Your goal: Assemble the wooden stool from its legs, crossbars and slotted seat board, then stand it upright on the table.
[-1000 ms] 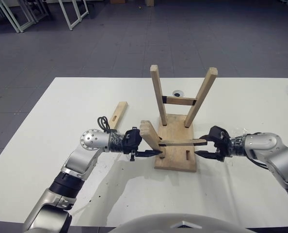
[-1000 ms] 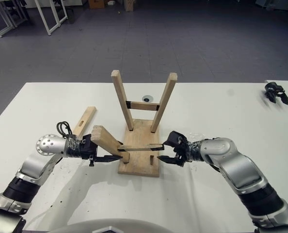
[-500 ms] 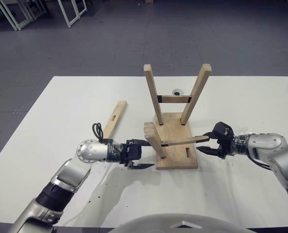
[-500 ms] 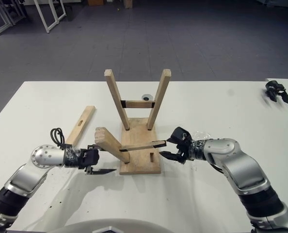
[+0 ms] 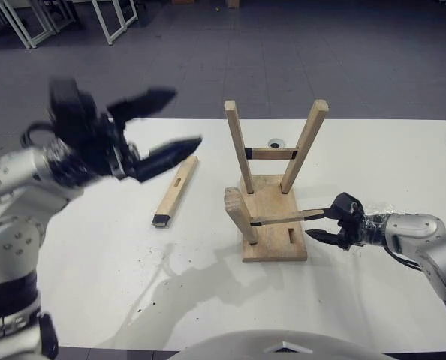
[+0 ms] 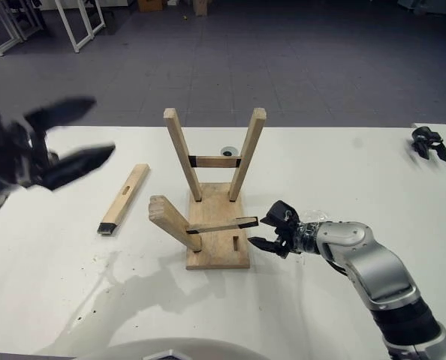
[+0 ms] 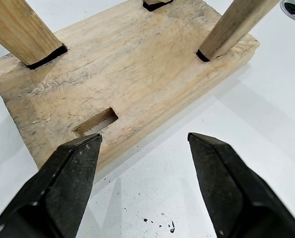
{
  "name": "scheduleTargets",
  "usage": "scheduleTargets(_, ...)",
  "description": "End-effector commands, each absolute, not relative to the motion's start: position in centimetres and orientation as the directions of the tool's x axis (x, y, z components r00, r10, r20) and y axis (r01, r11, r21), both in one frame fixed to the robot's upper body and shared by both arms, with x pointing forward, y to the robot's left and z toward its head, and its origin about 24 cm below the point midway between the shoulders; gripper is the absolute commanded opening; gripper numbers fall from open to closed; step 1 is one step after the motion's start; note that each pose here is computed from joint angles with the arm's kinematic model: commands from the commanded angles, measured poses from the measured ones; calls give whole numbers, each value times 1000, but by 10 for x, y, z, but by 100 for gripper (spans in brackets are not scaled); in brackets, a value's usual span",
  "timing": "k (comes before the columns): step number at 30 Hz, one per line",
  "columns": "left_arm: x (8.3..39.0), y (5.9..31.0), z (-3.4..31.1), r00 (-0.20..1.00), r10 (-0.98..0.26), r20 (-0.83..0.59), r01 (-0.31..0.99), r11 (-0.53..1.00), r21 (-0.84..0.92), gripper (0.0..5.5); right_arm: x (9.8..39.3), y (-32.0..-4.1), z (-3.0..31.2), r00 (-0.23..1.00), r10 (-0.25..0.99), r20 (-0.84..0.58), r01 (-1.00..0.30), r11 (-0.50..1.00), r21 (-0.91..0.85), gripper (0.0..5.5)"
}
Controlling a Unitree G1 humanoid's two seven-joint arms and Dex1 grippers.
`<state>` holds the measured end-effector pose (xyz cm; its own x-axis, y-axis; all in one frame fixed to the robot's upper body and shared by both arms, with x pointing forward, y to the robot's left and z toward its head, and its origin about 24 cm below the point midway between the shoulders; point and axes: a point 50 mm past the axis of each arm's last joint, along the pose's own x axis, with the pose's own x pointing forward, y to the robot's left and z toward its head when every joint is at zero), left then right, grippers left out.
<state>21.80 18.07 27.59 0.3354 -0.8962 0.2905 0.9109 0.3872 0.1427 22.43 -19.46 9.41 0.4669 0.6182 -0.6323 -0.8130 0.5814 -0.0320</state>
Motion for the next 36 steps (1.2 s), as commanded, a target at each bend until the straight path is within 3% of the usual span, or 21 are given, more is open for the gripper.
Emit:
scheduleTargets(1, 221, 133, 265, 229, -949, 217, 973, 226, -39, 447, 227, -194, 94, 472, 608, -638, -808, 588, -37, 320)
scheduleTargets(6, 223, 108, 184, 228, -971, -74, 916, 239, -323, 447, 229, -193, 93, 476, 605, -638, -808, 588, -46, 320)
scheduleTargets(8, 216, 106, 158, 214, -956, -200, 902, 272, -337, 447, 230, -193, 93, 479, 604, -637, -807, 588, -49, 320)
scheduleTargets(10, 221, 107, 155, 242, -945, -221, 905, 302, -300, 447, 230, -194, 93, 482, 600, -639, -804, 592, -50, 320)
scheduleTargets(16, 248, 112, 233, 327, -944, 45, 944, 323, -75, 447, 229, -196, 91, 479, 593, -647, -800, 598, -44, 320)
scheduleTargets(19, 242, 127, 278, 304, -932, 195, 950, 313, 18, 447, 228, -196, 91, 475, 591, -652, -801, 597, -42, 320)
scheduleTargets(22, 237, 153, 293, 368, -898, 240, 920, 389, 45, 447, 229, -197, 91, 475, 590, -653, -801, 598, -42, 320)
scheduleTargets(24, 240, 181, 277, 542, -815, 206, 830, 557, 21, 447, 229, -196, 90, 478, 590, -651, -798, 601, -42, 320)
scheduleTargets(28, 252, 236, 200, 892, -451, -19, 451, 889, 74, 447, 229, -195, 90, 484, 590, -646, -793, 608, -39, 320)
scheduleTargets(29, 248, 246, 170, 932, -347, -102, 357, 928, 104, 447, 229, -195, 90, 484, 591, -646, -794, 607, -39, 320)
scheduleTargets(31, 232, 250, 123, 943, -252, -215, 278, 955, 100, 447, 229, -194, 90, 483, 592, -646, -794, 606, -38, 320)
scheduleTargets(36, 209, 254, 65, 936, -151, -318, 174, 984, 44, 447, 230, -194, 90, 481, 591, -647, -797, 603, -41, 320)
